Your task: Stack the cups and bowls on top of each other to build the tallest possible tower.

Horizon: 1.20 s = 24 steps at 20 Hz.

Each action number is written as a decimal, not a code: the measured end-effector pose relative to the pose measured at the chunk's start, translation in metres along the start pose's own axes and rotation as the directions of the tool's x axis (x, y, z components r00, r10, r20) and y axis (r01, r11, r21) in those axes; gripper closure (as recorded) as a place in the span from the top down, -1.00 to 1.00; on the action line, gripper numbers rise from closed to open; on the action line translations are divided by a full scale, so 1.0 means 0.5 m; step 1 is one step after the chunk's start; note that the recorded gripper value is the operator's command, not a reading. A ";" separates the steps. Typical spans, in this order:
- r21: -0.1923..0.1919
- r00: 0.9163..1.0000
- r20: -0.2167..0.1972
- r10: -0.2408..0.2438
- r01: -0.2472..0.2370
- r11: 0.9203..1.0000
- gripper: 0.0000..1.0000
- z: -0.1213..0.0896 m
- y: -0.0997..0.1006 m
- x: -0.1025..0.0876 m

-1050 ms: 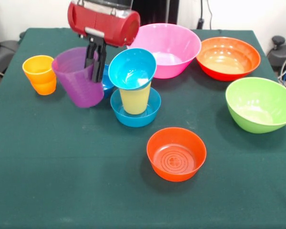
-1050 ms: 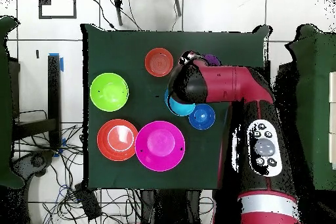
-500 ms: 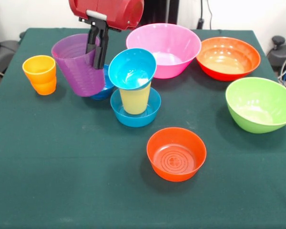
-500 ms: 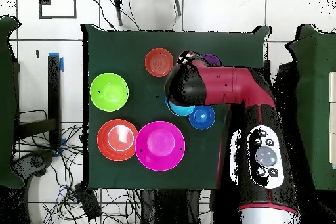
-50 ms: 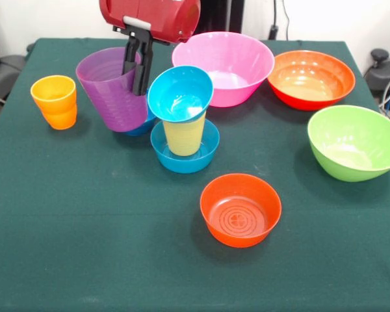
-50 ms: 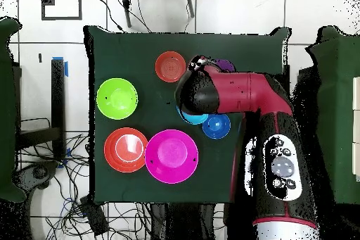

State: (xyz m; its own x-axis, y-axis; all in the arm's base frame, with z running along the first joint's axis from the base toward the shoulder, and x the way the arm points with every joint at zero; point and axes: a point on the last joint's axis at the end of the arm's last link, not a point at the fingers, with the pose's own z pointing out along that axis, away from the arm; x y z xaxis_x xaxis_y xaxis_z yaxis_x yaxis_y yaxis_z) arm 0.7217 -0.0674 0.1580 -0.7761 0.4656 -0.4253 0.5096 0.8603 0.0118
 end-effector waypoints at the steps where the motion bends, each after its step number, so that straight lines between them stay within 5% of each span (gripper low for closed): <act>1: 0.000 1.000 -0.002 -0.001 0.001 1.000 -1.00 0.000 0.001 0.002; 24: -0.001 1.000 -0.019 -0.012 0.012 1.000 -1.00 0.005 0.010 0.025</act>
State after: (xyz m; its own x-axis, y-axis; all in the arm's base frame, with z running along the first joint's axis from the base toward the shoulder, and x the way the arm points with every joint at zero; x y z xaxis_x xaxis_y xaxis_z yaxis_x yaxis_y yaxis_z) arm 0.7154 -0.0577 0.1504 -0.7892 0.4592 -0.4077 0.5001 0.8660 0.0074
